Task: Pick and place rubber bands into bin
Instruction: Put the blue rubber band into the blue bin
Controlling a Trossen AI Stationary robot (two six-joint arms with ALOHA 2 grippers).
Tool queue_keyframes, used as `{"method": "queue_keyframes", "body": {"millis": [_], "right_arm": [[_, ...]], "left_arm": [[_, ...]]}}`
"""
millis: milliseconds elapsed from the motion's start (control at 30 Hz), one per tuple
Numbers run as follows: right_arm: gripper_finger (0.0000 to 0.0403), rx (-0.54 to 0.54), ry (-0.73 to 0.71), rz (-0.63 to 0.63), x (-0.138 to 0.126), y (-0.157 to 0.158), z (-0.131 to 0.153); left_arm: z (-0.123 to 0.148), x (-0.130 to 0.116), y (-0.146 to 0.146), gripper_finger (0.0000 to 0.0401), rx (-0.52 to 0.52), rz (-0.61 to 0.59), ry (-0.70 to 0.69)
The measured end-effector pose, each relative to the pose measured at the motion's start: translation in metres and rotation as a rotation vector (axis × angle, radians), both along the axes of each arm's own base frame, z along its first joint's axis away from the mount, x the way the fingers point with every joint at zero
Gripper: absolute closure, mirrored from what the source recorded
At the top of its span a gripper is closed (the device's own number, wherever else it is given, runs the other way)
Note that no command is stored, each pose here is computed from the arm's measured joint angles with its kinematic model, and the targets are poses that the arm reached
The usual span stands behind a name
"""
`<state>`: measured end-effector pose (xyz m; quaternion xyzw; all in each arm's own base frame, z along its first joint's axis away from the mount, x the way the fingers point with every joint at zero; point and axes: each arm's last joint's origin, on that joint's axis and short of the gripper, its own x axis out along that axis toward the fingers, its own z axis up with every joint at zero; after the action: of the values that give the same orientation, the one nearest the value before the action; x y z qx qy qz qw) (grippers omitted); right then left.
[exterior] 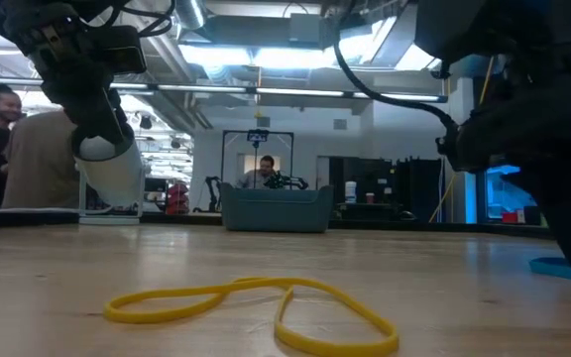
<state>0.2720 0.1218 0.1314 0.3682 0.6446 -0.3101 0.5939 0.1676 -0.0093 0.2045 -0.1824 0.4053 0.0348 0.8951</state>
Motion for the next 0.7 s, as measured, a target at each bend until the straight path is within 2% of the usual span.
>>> {"method": "queue_keyframes", "body": {"millis": [100,200,433,700], "right_arm": [[0.0391,0.001,-0.007,0.003,0.004,0.002,0.004],[0.0389,-0.015,-0.053,0.001,0.013,0.004,0.018],[0.0398,-0.087,-0.185,-0.014,0.026,0.005,0.076],[0.0400,-0.168,-0.216,-0.036,0.040,-0.011,0.136]], "left_arm": [[0.000,0.000,0.000,0.0399,0.000,0.000,0.000],[0.000,0.000,0.000,0.0399,0.001,0.001,0.000],[0.000,0.000,0.000,0.0399,0.023,-0.001,-0.003],[0.000,0.000,0.009,0.0400,0.040,0.059,-0.003]]}}
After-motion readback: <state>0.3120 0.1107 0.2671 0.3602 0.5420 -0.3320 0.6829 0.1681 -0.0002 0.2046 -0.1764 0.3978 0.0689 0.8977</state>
